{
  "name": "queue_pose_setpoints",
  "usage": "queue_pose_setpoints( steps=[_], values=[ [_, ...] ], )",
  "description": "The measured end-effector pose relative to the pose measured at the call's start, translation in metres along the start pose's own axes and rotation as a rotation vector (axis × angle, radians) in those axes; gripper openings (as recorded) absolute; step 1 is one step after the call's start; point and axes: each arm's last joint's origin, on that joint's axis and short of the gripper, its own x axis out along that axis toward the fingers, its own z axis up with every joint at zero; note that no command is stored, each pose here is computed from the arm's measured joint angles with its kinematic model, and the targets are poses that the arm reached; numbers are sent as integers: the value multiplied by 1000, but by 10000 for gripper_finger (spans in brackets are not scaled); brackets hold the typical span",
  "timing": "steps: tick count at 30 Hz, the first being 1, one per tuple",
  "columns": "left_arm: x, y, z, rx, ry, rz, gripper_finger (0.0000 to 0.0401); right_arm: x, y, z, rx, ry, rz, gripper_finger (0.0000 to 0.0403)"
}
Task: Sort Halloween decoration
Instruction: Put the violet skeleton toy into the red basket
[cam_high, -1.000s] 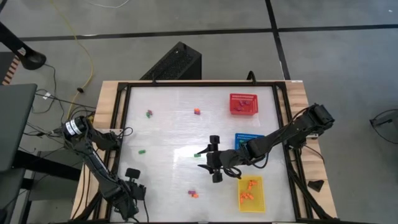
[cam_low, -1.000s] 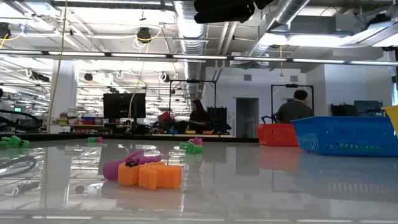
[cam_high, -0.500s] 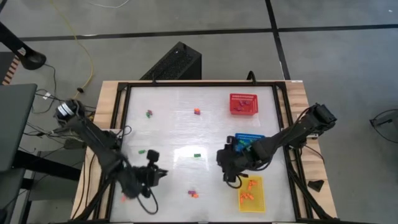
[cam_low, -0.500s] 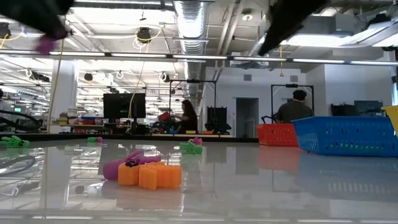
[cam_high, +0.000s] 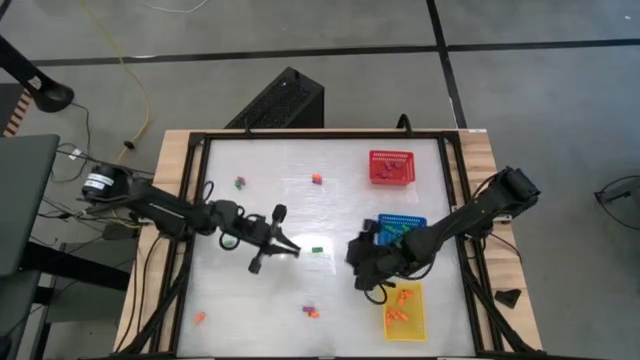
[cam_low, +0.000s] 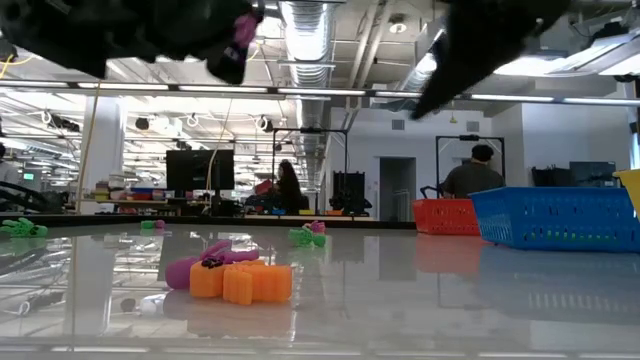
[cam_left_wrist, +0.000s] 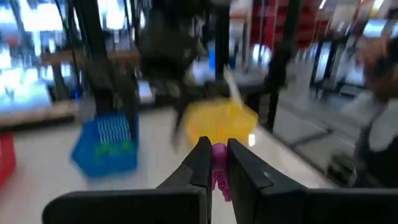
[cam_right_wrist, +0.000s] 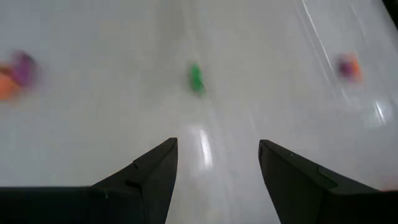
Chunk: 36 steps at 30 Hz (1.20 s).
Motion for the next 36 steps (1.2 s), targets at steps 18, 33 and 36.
queue_pose_setpoints(
  steps=[18,33,36],
  values=[
    [16,6,-22,169,-181,81,14,50,-13,32,41,-502,287,256],
    [12,8,-29,143,-137,165,14,64,-21,40,123,-581,272,247],
    [11,8,-31,135,-129,179,14,64,-22,40,133,-581,237,228]
  ],
)
